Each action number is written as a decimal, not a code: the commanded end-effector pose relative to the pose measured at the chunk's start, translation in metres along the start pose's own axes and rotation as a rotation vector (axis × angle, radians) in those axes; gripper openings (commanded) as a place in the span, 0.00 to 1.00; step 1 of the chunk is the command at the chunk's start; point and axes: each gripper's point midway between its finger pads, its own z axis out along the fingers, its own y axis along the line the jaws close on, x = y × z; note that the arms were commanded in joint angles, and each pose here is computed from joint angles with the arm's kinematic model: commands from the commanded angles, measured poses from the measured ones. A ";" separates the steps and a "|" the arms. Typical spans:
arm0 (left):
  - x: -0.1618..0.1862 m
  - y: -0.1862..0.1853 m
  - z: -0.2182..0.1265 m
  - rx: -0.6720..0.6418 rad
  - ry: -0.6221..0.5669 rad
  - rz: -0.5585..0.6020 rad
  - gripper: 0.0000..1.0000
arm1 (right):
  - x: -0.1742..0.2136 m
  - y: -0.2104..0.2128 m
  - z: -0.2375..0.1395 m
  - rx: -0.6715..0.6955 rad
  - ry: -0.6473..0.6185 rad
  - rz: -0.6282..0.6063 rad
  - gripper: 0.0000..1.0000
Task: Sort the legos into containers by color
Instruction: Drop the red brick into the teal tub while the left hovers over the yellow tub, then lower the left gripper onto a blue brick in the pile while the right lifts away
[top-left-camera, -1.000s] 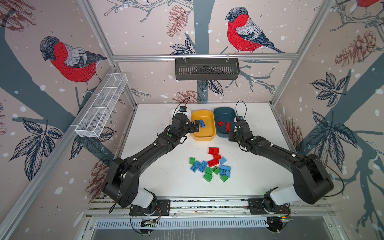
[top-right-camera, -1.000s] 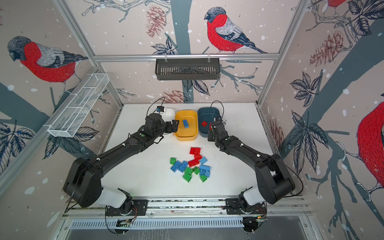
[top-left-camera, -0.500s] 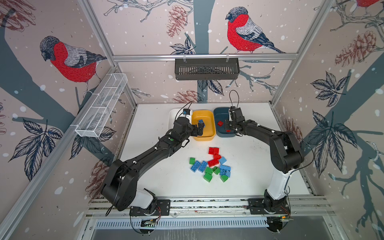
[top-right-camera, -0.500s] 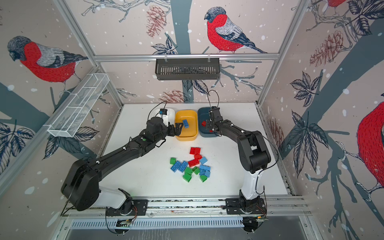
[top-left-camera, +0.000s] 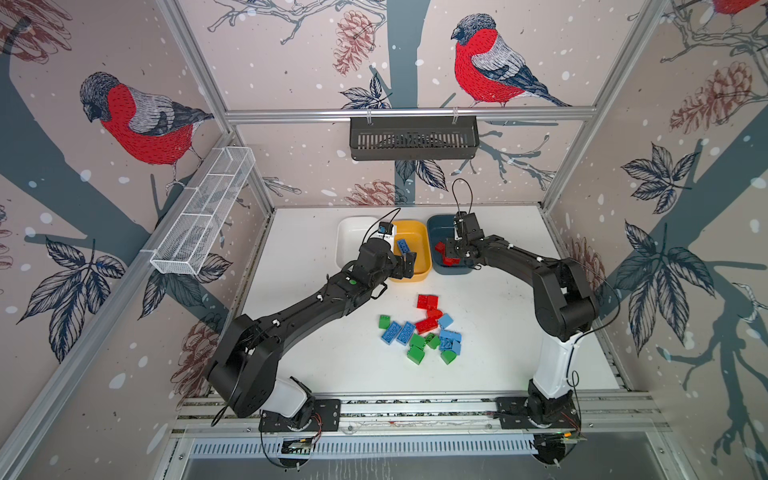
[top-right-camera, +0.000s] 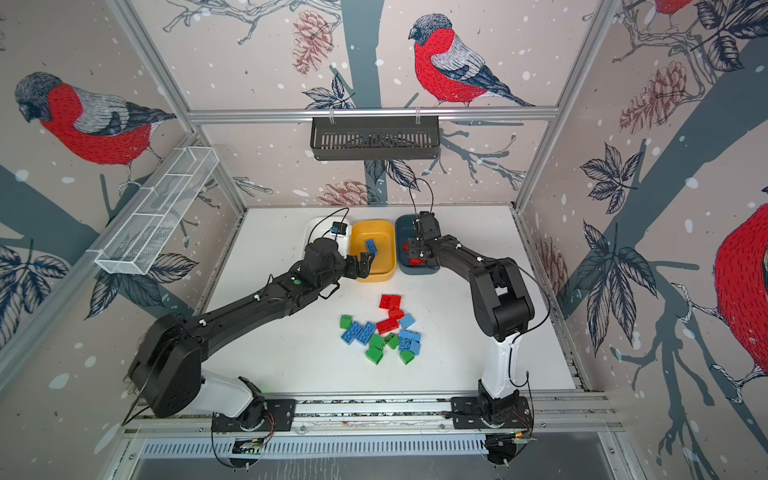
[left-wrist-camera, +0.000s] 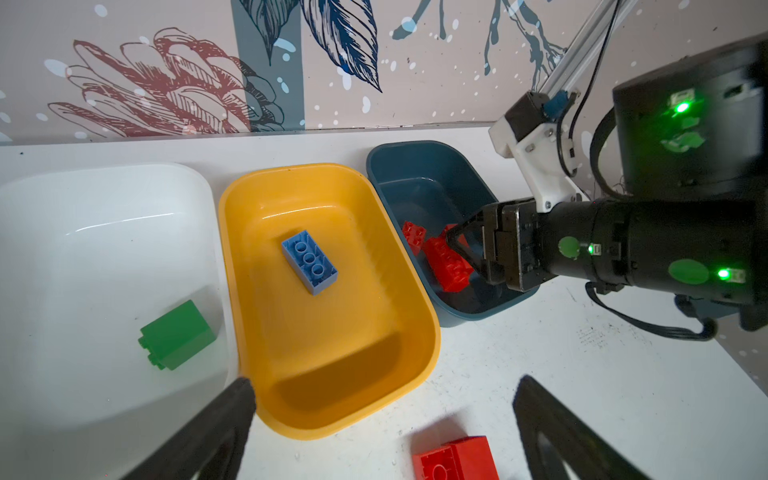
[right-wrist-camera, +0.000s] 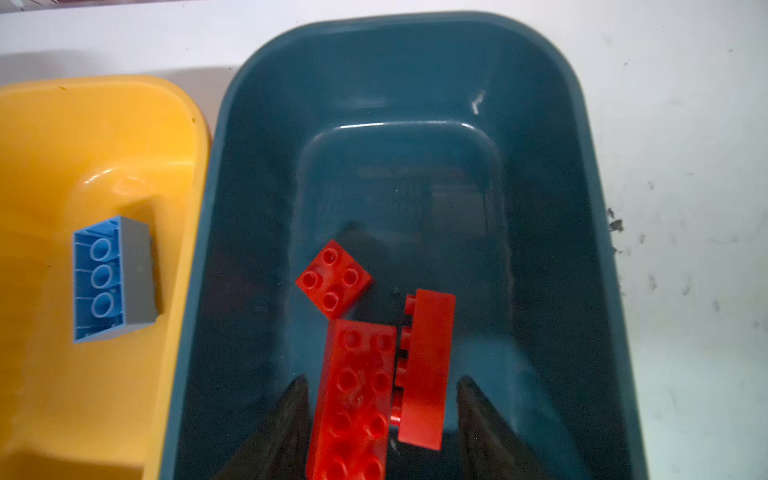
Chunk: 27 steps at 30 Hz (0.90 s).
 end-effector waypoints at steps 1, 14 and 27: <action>0.005 0.002 0.004 -0.039 0.014 0.046 0.97 | -0.008 0.003 -0.013 0.001 -0.044 0.007 0.63; 0.013 0.010 0.013 -0.116 0.071 0.039 0.97 | -0.008 0.015 -0.077 -0.096 -0.165 0.065 0.84; 0.104 -0.018 0.009 0.028 0.399 0.181 0.96 | 0.005 -0.021 -0.137 -0.117 -0.477 0.235 0.99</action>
